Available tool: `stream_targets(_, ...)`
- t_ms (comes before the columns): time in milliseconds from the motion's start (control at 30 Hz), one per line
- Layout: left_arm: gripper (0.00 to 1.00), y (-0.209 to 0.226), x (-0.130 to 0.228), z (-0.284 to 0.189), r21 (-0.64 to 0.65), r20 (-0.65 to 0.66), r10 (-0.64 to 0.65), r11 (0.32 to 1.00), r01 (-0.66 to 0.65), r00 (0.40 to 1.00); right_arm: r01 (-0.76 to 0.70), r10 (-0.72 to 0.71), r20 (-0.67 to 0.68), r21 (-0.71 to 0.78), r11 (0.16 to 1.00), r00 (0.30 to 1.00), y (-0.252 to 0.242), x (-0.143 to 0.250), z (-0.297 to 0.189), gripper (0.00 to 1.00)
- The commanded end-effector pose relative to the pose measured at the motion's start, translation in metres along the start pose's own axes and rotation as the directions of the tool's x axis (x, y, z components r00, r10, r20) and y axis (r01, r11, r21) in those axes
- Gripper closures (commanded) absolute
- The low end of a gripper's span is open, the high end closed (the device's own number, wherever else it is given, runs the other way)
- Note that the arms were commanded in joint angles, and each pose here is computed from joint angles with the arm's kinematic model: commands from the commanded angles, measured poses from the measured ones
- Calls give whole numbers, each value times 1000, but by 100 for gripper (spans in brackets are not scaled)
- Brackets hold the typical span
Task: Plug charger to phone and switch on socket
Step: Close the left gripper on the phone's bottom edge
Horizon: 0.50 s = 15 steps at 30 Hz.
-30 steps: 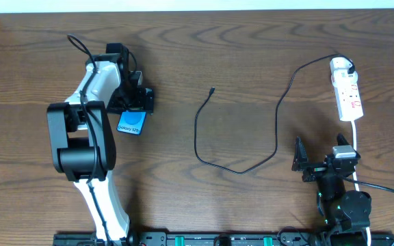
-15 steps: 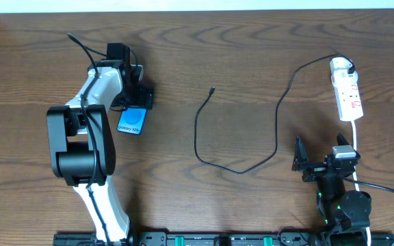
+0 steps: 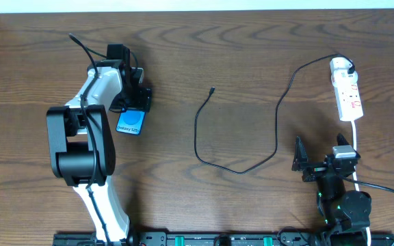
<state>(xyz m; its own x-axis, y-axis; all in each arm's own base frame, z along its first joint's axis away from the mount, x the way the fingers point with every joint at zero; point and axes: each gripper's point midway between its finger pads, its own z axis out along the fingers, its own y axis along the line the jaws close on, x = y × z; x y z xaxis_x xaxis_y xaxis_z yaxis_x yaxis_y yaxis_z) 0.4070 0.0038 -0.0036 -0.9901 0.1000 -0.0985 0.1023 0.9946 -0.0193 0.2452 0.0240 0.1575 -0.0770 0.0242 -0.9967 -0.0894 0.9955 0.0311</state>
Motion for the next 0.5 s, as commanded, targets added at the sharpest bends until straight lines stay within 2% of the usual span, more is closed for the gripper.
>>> stream_targets(0,21,-9,33,30,58,-124,-6,998,14,992,4,-4,0,3,1000,1000,-1,1,0,1)
stream_targets(200,30,-9,31,29,56,-119,-20,998,27,993,4,-4,0,3,1000,1000,-1,1,0,1)
stream_targets(467,31,-7,8,-2,43,-32,-129,990,131,991,4,-4,0,3,1000,1000,-1,1,0,1)
